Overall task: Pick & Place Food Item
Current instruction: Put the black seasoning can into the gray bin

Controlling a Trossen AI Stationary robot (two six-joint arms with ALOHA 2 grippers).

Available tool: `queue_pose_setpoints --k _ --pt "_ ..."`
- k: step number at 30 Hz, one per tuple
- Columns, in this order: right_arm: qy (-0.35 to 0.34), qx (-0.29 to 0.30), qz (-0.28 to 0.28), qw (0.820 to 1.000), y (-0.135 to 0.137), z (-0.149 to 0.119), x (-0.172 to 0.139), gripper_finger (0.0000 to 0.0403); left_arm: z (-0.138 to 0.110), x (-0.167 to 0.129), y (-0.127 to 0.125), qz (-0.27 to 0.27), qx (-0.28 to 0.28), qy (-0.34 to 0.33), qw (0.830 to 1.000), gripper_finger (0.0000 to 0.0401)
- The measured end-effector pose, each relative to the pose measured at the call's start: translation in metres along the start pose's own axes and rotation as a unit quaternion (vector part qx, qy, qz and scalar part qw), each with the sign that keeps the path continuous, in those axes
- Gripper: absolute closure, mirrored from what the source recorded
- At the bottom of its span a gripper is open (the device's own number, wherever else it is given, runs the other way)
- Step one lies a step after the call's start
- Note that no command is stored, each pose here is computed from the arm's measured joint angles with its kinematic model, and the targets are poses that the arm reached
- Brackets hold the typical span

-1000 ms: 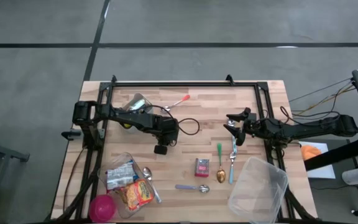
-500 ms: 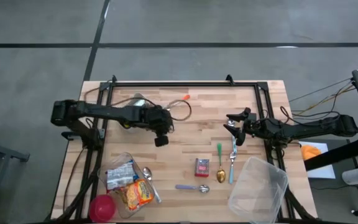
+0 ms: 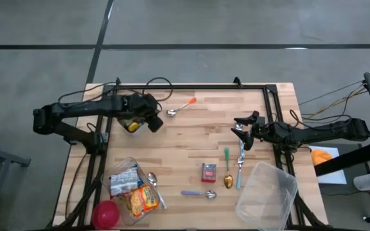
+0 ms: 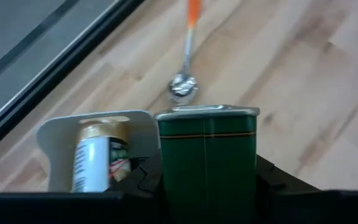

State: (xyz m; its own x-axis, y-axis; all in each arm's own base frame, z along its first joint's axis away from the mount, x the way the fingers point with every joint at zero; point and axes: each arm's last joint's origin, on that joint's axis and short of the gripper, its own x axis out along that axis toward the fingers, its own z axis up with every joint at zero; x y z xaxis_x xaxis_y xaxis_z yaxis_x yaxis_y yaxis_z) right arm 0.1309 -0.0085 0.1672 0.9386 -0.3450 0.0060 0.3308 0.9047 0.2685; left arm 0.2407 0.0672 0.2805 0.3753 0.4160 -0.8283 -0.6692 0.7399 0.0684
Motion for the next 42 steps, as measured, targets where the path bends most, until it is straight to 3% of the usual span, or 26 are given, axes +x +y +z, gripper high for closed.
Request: queue_pose_setpoints --k 7,14,29,42 --pt "0.0 0.0 0.0 1.0 0.0 0.0 0.0 0.0126 0.002 0.017 0.017 0.029 -0.031 0.021 0.999 0.0272" --pt "0.0 0.0 0.0 1.0 0.0 0.0 0.0 0.0126 -0.014 0.037 0.028 0.052 -0.063 0.05 0.995 0.0272" --pt "0.0 0.0 0.0 1.0 0.0 0.0 0.0 0.0126 -0.036 0.068 0.037 0.052 -0.061 0.037 0.996 0.0272" --pt "0.0 0.0 0.0 1.0 0.0 0.0 0.0 0.0126 -0.047 0.076 0.041 0.026 -0.067 0.066 0.995 0.0272"
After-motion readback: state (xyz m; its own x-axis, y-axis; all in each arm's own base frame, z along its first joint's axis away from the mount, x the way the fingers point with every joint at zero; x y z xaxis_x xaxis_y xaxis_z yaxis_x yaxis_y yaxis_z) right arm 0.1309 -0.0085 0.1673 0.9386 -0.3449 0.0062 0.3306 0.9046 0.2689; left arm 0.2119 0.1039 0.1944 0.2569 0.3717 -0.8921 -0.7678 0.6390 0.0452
